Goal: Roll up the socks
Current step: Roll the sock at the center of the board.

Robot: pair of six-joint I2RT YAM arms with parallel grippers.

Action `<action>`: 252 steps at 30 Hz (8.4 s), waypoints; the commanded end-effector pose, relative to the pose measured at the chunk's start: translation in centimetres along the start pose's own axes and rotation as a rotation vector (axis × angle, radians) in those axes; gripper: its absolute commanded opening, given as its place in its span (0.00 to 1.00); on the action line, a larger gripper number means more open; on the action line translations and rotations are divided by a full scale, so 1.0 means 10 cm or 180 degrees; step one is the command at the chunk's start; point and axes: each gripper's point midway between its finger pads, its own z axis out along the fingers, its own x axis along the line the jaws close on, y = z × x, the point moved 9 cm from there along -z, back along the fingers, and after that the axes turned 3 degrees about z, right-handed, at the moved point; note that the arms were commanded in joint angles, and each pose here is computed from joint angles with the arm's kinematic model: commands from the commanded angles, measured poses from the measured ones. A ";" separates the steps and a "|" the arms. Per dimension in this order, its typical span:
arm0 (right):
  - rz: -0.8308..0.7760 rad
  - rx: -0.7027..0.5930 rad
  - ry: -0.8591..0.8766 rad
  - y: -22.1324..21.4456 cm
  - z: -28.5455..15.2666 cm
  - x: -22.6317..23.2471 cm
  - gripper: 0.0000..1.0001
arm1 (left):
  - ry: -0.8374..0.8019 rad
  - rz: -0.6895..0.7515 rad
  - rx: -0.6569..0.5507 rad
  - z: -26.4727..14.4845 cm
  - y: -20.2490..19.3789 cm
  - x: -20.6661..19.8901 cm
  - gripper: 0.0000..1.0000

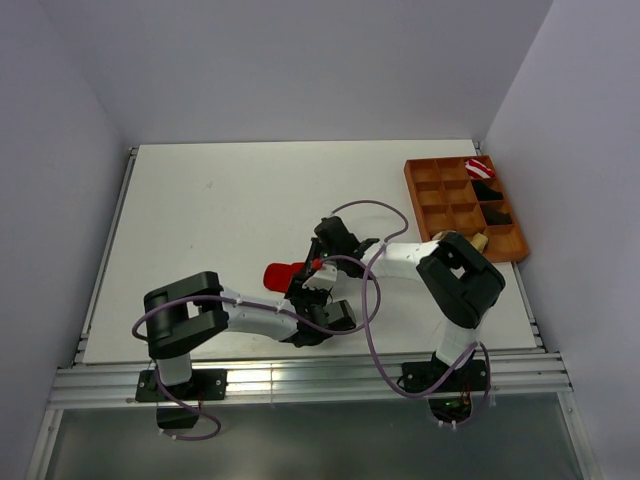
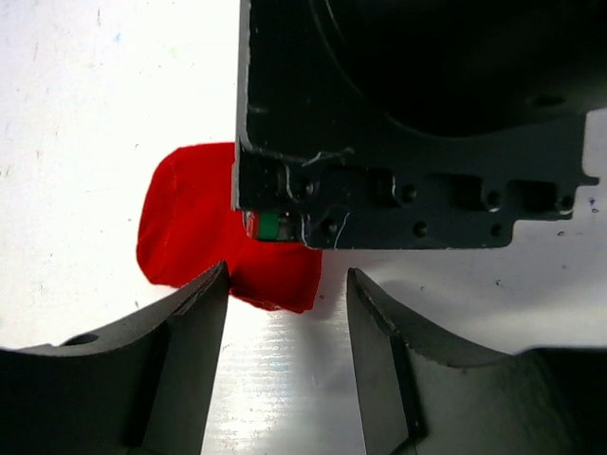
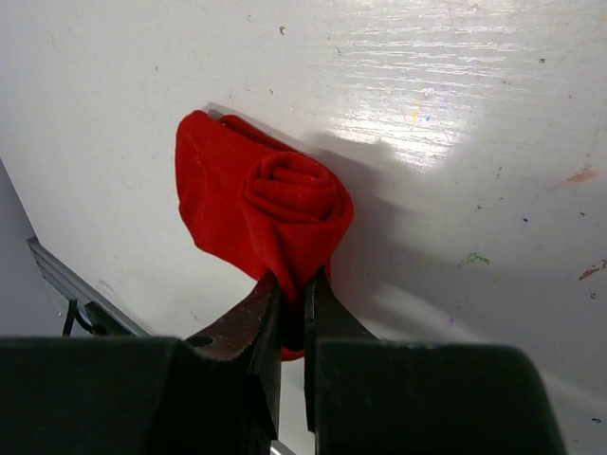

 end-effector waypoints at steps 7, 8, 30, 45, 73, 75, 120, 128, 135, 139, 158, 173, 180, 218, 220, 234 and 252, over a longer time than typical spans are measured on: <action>-0.0037 0.0158 -0.0075 -0.08 0.07 -0.03 0.00 | 0.0243 0.0048 0.0175 0.14 -0.08 0.00 0.32; -0.0025 0.0174 -0.0083 -0.09 0.08 -0.04 0.00 | 0.0232 0.0033 0.0183 0.14 -0.08 -0.01 0.28; 0.0073 -0.0565 0.0972 0.16 -0.38 0.04 0.71 | -0.1485 -0.1381 0.0953 0.06 0.17 0.38 0.01; 0.0128 -0.0514 0.1043 0.08 -0.18 -0.09 0.71 | -0.2101 -0.2609 0.1610 0.43 0.04 0.80 0.01; 0.0390 -0.0749 0.0408 0.28 -0.02 -0.27 0.65 | -0.2129 -0.2209 0.1812 0.72 0.19 0.79 0.01; 0.0446 -0.0717 0.0336 0.27 -0.02 -0.29 0.65 | -0.2086 -0.2053 0.1839 0.74 0.16 0.75 0.01; 0.0374 0.0139 -0.0931 0.17 0.04 -0.62 0.00 | -0.1174 -0.1134 0.0600 0.22 0.57 0.33 0.45; 0.0355 0.0199 -0.0834 0.19 0.04 -0.55 0.00 | -0.1086 -0.0958 0.0080 0.19 0.72 0.22 0.46; 0.0334 0.0268 -0.0807 0.18 0.03 -0.54 0.00 | -0.1137 -0.0775 0.0036 0.29 0.65 0.10 0.46; 0.0334 0.0299 -0.0790 0.18 0.04 -0.53 0.00 | -0.1183 -0.0709 0.0127 0.34 0.54 0.02 0.44; 0.0405 -0.0039 -0.0047 0.25 -0.13 -0.34 0.34 | -0.1265 -0.1004 0.0699 0.48 0.18 0.04 0.01; 0.0593 -0.0775 0.0425 0.40 -0.38 -0.44 0.70 | -0.2164 -0.1781 0.1498 0.67 0.19 0.24 0.01; 0.0517 -0.0953 0.0662 0.47 -0.31 -0.40 0.68 | -0.2242 -0.2142 0.1750 0.77 0.15 0.41 0.01; 0.0277 -0.0475 -0.0426 0.41 -0.12 -0.38 0.00 | -0.1468 -0.1887 0.1439 0.80 0.14 0.74 0.51; 0.0287 -0.0437 -0.0562 0.41 -0.14 -0.33 0.00 | -0.1239 -0.1694 0.1056 0.67 0.32 0.74 0.62; 0.0308 -0.0249 -0.0809 0.36 -0.14 -0.18 0.00 | -0.0726 -0.0615 -0.0052 0.11 0.55 0.24 0.64; 0.0301 -0.0167 -0.0828 0.31 -0.07 -0.19 0.00 | -0.0492 -0.0244 0.0133 0.34 0.39 -0.22 0.62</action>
